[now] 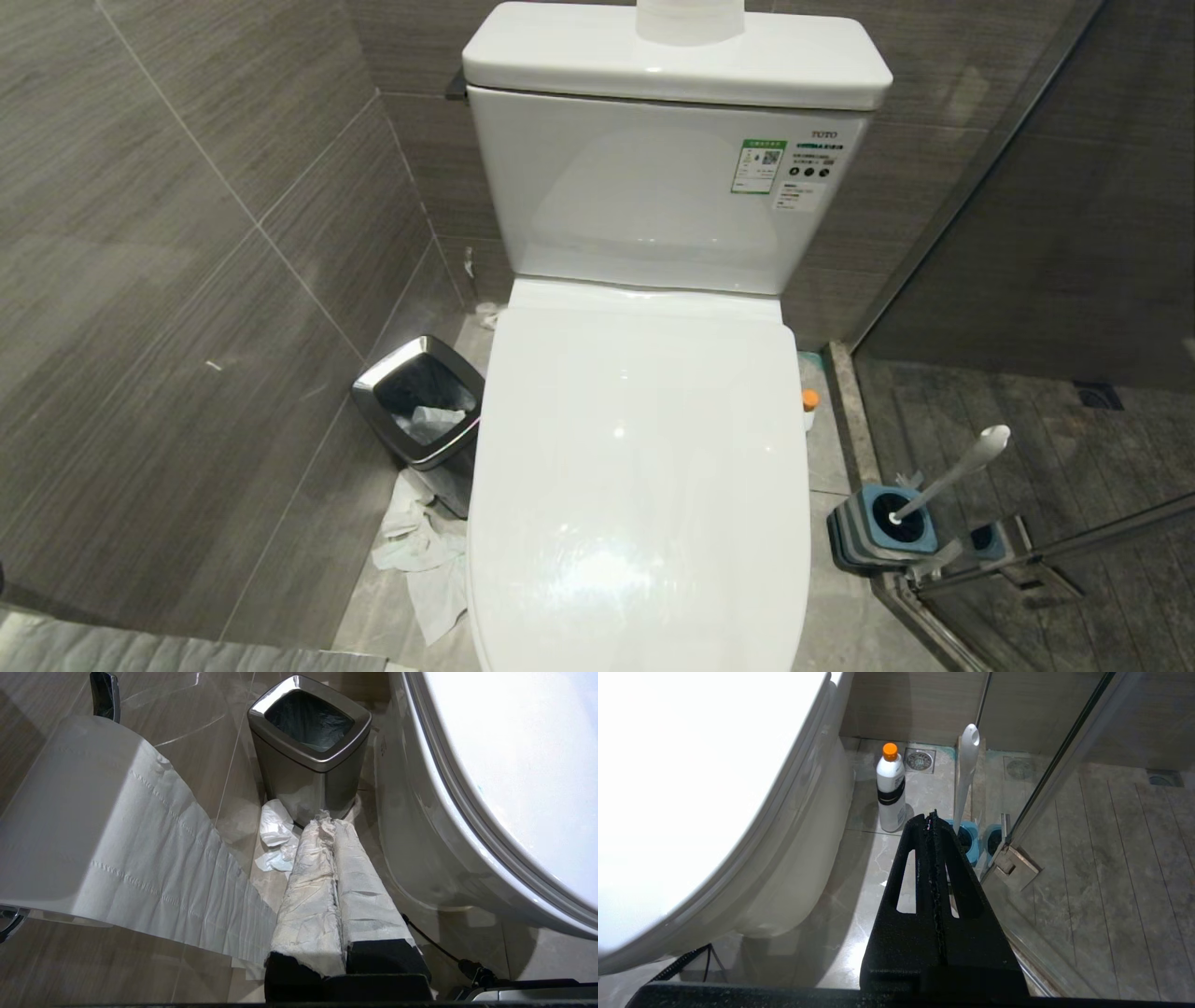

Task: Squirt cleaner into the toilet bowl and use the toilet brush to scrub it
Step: Use the left hand to lift the toilet lid slightly

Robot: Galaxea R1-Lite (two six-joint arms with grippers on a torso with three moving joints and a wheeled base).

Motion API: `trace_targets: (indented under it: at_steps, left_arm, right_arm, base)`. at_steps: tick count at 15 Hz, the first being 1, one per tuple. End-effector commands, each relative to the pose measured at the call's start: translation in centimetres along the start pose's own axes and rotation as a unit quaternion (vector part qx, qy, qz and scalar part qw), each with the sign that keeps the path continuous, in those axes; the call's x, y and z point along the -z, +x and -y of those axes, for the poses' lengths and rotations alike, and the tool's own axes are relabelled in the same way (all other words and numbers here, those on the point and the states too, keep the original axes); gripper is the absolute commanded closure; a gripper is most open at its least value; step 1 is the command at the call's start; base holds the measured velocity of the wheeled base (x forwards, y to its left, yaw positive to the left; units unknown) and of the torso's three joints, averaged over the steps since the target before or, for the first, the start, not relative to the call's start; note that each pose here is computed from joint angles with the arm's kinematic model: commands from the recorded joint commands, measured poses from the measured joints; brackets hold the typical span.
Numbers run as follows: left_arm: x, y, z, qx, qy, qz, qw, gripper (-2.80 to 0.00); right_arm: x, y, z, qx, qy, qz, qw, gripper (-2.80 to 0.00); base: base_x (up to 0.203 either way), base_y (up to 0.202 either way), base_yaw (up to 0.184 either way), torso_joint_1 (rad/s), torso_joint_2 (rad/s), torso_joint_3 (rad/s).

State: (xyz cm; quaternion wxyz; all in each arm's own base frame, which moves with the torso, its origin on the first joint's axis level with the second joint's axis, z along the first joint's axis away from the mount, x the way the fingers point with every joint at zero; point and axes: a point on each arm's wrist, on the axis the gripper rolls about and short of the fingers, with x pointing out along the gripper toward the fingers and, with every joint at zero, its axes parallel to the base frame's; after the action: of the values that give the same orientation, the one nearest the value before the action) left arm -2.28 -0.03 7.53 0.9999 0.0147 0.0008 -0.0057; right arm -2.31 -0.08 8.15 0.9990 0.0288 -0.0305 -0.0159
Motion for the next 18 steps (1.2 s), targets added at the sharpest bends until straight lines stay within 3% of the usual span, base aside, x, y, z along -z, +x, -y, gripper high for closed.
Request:
trace_targets:
  at_steps: [1, 8, 10, 14, 18]
  left_arm:
    - [0.0, 0.0, 0.0, 0.000, 0.001, 0.000, 1.0000, 0.00]
    - [0.0, 0.0, 0.0, 0.000, 0.003, 0.000, 1.0000, 0.00]
    - [-0.1, 0.0, 0.0, 0.005, 0.021, 0.003, 0.9998, 0.00]
    - [-3.8, -1.1, 0.0, 0.028, 0.048, 0.038, 0.9977, 0.00]
    - [-7.6, -0.8, 0.0, 0.050, 0.053, 0.031, 0.9969, 0.00]
  right_arm:
    - [0.7, 0.1, 0.0, 0.001, 0.000, -0.012, 1.000, 0.00]
    - [0.7, 0.1, 0.0, 0.001, 0.000, -0.012, 1.000, 0.00]
    - [0.7, 0.1, 0.0, 0.001, 0.000, -0.012, 1.000, 0.00]
    - [0.7, 0.1, 0.0, 0.001, 0.000, -0.012, 1.000, 0.00]
    - [0.7, 0.1, 0.0, 0.001, 0.000, -0.012, 1.000, 0.00]
  base:
    - [0.000, 0.000, 0.000, 0.000, 0.00, 0.000]
    - [0.000, 0.000, 0.000, 0.000, 0.00, 0.000]
    - [0.000, 0.000, 0.000, 0.000, 0.00, 0.000]
    - [0.000, 0.000, 0.000, 0.000, 0.00, 0.000]
    - [0.000, 0.000, 0.000, 0.000, 0.00, 0.000]
